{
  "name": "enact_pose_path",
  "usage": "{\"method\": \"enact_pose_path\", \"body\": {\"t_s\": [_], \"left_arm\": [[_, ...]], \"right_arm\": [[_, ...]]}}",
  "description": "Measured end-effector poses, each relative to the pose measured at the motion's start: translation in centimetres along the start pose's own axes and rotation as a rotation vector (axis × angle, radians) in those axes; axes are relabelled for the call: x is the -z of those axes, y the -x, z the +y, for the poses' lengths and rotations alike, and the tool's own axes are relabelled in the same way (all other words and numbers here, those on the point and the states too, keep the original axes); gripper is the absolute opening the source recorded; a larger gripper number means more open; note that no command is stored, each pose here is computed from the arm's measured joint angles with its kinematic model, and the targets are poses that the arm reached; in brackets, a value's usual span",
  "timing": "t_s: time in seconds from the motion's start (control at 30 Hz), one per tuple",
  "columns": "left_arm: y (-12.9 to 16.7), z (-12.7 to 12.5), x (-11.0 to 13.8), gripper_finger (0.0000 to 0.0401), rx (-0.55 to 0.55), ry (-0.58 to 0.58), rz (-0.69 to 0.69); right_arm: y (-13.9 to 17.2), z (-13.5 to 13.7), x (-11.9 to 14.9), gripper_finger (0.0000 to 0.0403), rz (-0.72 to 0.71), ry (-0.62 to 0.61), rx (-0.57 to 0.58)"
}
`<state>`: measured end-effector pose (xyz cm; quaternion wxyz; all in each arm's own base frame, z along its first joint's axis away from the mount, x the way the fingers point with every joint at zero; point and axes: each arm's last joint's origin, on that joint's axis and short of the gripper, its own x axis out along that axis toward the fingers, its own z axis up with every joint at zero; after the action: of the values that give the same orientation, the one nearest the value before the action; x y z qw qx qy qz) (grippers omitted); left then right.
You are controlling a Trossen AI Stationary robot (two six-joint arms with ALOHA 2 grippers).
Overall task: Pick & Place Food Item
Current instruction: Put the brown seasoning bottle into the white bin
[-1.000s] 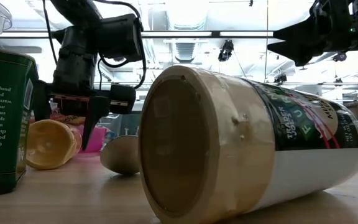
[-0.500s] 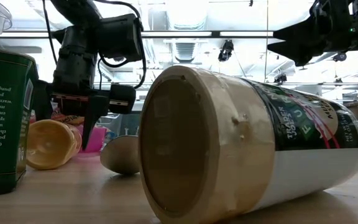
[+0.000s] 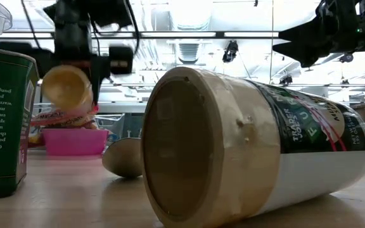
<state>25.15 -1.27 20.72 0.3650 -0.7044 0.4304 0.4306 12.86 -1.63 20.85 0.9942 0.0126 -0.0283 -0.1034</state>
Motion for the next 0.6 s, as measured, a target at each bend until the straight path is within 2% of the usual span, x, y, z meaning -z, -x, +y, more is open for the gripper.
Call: {"method": "enact_pose_path", "body": {"t_s": [0.2, 0.33, 0.47, 0.6], "left_arm": [[5.1, 1.0, 0.2, 0.0192, 0.238, -0.041, -0.145], [8.2, 1.4, 0.9, 0.0192, 0.392, -0.086, -0.185], [10.3, 1.5, 2.0, 0.0204, 0.466, -0.178, -0.175], [11.8, 1.8, 3.8, 0.0207, 0.483, -0.238, -0.14]], "right_arm": [[0.0, 0.0, 0.0, 0.029, 0.002, 0.0, 0.0], [0.0, 0.0, 0.0, 0.029, 0.001, 0.0, 0.001], [0.0, 0.0, 0.0, 0.029, 0.002, 0.0, 0.001], [0.0, 0.0, 0.0, 0.029, 0.001, 0.0, 0.001]]}}
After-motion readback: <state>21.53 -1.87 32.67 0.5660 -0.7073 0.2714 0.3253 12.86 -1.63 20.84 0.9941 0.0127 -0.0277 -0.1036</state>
